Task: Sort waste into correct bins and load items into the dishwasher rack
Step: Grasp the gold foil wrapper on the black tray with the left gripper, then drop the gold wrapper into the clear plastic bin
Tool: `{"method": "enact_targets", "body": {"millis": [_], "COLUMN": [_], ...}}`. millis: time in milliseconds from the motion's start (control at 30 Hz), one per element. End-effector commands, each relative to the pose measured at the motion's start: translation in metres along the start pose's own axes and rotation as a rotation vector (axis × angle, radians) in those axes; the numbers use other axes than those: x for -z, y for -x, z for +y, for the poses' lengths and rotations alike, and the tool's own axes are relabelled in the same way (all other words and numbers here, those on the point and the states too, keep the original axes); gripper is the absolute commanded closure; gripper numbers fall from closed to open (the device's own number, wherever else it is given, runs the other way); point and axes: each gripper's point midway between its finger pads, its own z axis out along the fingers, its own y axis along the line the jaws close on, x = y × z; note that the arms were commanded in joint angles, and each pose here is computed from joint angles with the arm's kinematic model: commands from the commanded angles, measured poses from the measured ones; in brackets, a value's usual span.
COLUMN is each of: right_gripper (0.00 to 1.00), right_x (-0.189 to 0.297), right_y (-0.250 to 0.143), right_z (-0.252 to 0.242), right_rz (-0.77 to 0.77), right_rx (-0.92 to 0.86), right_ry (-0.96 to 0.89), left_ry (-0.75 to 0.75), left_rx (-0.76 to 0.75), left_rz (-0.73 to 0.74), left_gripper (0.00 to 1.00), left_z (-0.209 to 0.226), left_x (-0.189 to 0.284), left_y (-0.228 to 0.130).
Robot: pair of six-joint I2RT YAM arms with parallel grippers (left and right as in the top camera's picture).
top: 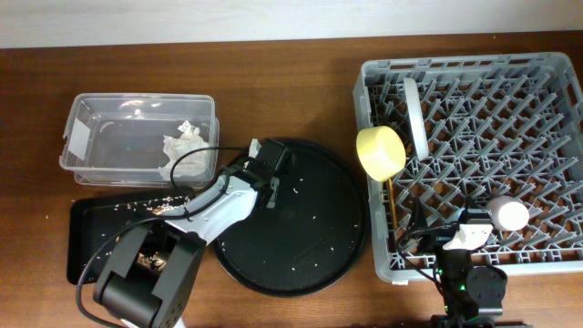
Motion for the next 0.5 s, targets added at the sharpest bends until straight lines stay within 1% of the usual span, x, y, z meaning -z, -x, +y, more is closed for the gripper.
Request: {"method": "enact_targets", "body": {"millis": [0,67,100,133,167,233,333,367,400,433,467], "right_gripper": [0.02,0.02,0.02,0.01,0.02,0.02,0.02,0.02,0.02,0.02,0.02], "right_x": [0.000,0.000,0.000,0.000,0.000,0.000,0.000,0.000,0.000,0.000,0.000], "right_y": [-0.002,-0.002,-0.002,-0.002,-0.002,-0.002,-0.002,-0.002,-0.002,-0.002,-0.002], "right_z": [-0.001,-0.001,-0.001,-0.001,-0.001,-0.001,-0.001,-0.001,-0.001,-0.001,-0.001], "right_rz": [0.002,0.002,0.002,0.002,0.001,0.002,0.002,0.001,0.002,0.001,0.002], "right_rx": [0.006,0.006,0.006,0.006,0.006,0.006,0.006,0.006,0.006,0.006,0.006], "right_ry": [-0.001,-0.001,-0.001,-0.001,-0.001,-0.001,-0.001,-0.001,-0.001,-0.001,-0.001], "left_ry": [-0.016,-0.057,0.000,0.046,0.067,0.109,0.058,0.058,0.044,0.043,0.040], "left_rx": [0.014,0.034,0.040,0.041,0.042,0.030,0.004,-0.003,-0.005,-0.004,-0.005], "left_rz": [-0.016,-0.068,-0.096,-0.096,-0.065,0.052,0.163,0.186,0.197,0.195,0.200], "left_gripper": [1.00,0.99,0.80,0.58,0.41,0.31,0.31,0.42,0.69,0.99,1.00], "left_z": [0.008,0.014,0.026,0.034,0.038,0.044,0.027,0.025,0.022,0.022,0.022], "left_x": [0.030,0.066,0.073,0.070,0.058,0.020,-0.010,-0.016,-0.016,-0.015,-0.012], "left_y": [0.013,0.025,0.029,0.028,0.022,0.001,-0.023,-0.029,-0.031,-0.030,-0.027]}}
